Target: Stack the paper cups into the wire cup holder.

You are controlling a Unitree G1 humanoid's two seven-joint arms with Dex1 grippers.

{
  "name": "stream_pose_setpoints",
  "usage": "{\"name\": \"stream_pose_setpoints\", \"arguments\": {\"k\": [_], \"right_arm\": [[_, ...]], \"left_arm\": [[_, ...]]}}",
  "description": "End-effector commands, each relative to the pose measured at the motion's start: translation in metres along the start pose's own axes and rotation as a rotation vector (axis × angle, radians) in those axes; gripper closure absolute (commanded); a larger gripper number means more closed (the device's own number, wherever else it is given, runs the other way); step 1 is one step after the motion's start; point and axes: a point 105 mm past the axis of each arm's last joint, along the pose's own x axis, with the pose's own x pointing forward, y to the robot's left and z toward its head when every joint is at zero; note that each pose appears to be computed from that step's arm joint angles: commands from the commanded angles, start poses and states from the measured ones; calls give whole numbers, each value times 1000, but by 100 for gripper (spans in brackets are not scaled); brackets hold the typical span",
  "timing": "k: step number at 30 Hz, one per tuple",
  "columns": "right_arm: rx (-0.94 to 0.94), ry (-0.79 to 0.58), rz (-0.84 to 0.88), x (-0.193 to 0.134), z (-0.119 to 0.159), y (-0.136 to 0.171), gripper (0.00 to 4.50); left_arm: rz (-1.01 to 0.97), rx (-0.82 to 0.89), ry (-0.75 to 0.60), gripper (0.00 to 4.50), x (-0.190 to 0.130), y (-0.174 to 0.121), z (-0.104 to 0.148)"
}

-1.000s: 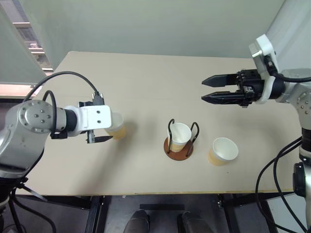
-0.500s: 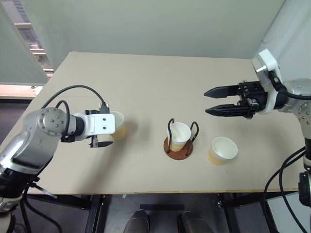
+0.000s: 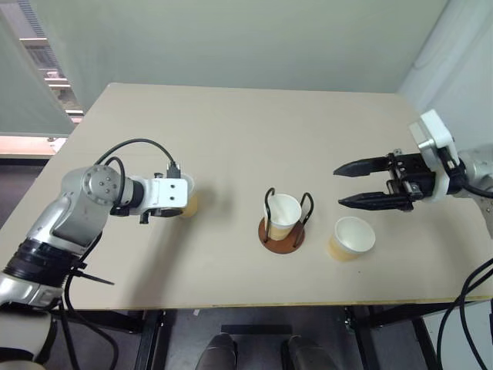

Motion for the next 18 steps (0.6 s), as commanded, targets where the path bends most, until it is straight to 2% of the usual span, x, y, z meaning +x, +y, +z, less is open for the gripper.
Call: {"name": "stream_pose_setpoints", "arguments": {"k": [1, 3, 12, 18], "right_arm": [[-68, 13, -9, -11, 8, 2, 151], [-68, 16, -7, -14, 8, 3, 151], [-45, 48, 28, -25, 6, 9, 151], [5, 122, 32, -43, -4, 13, 151]], "left_arm": [[19, -4, -78, 390, -14, 12, 16], [2, -25, -127, 448, -20, 13, 25], [-88, -75, -328, 448, -52, 11, 65], [-80, -72, -518, 448, -77, 34, 110]]}}
